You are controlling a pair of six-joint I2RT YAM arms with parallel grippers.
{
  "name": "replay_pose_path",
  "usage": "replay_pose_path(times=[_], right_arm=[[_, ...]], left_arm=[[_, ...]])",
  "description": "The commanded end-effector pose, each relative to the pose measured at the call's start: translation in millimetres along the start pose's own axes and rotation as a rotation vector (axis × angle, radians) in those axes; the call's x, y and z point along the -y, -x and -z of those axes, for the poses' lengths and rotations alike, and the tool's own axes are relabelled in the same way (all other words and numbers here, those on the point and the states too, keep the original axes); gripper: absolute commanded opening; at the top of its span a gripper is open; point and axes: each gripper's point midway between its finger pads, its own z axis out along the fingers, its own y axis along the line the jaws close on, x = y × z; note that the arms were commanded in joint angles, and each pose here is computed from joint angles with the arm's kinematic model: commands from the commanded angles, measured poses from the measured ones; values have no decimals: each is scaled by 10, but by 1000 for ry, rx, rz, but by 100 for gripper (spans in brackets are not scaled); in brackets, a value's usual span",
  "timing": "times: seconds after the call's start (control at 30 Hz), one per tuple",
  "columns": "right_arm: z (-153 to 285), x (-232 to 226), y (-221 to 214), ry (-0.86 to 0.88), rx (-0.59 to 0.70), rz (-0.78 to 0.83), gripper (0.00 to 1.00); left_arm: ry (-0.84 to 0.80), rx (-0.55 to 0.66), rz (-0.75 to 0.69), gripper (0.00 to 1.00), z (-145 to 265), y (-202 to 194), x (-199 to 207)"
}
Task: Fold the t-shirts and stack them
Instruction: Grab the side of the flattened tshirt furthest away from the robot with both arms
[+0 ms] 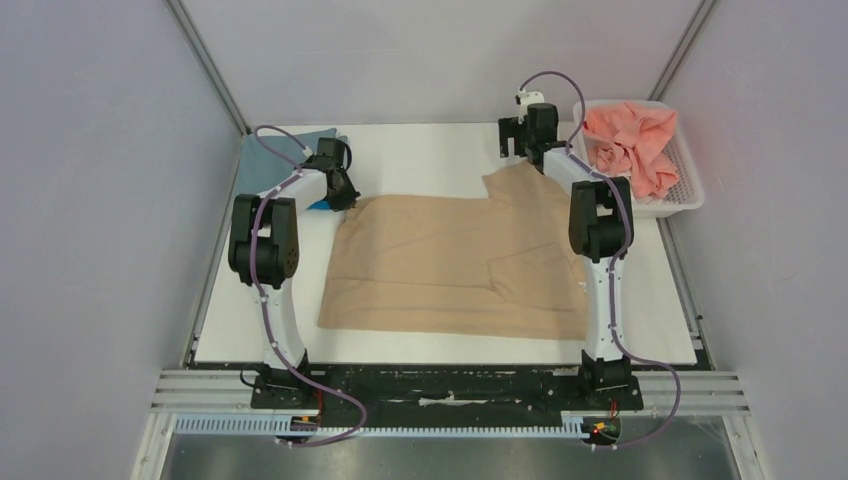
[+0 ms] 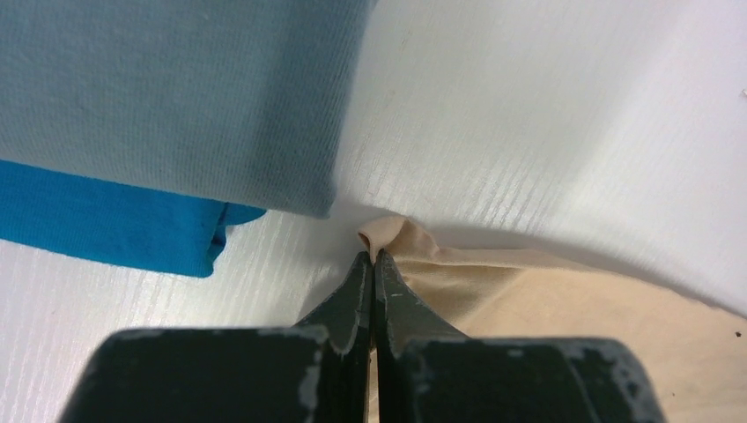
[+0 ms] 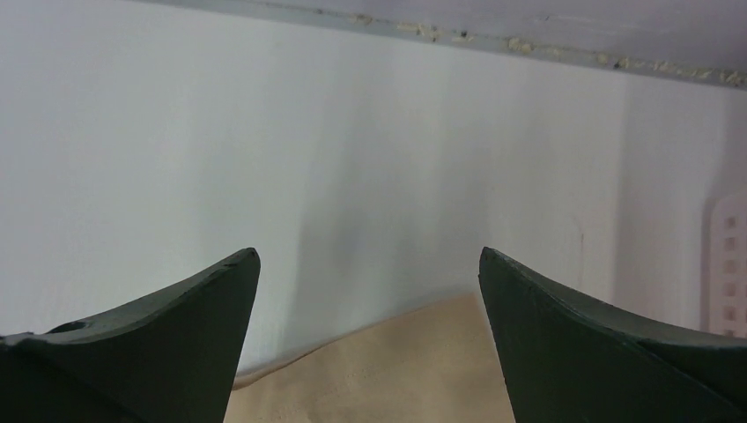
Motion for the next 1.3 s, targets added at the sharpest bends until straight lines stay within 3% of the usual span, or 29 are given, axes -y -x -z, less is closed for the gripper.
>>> replay_pose_path(times=[0.0, 0.23, 0.5, 0.67, 0.83, 1.03, 1.07, 1.27], right_arm=[[-68, 114, -356, -69, -120, 79, 98], [120, 142, -576, -78, -252, 85, 92], [331, 34, -827, -33, -340, 17, 73], [459, 38, -942, -61, -380, -54, 71], [513, 46, -1087, -51, -397, -150, 53], [419, -12, -914, 3, -315, -188, 4], [412, 3, -847, -3, -299, -186, 0], [797, -8, -274, 18, -90, -228, 0]], left_arm=[[9, -24, -54, 2, 96, -80, -53], [9, -26, -53, 2, 117, -78, -52], [3, -23, -48, 2, 136, -67, -37], [7, -13, -51, 2, 187, -43, -45], [-1, -12, -46, 2, 209, -35, -28], [-15, -4, -55, 2, 226, 11, 13], [-19, -2, -60, 2, 235, 21, 22], [-49, 26, -82, 2, 410, 70, 79]])
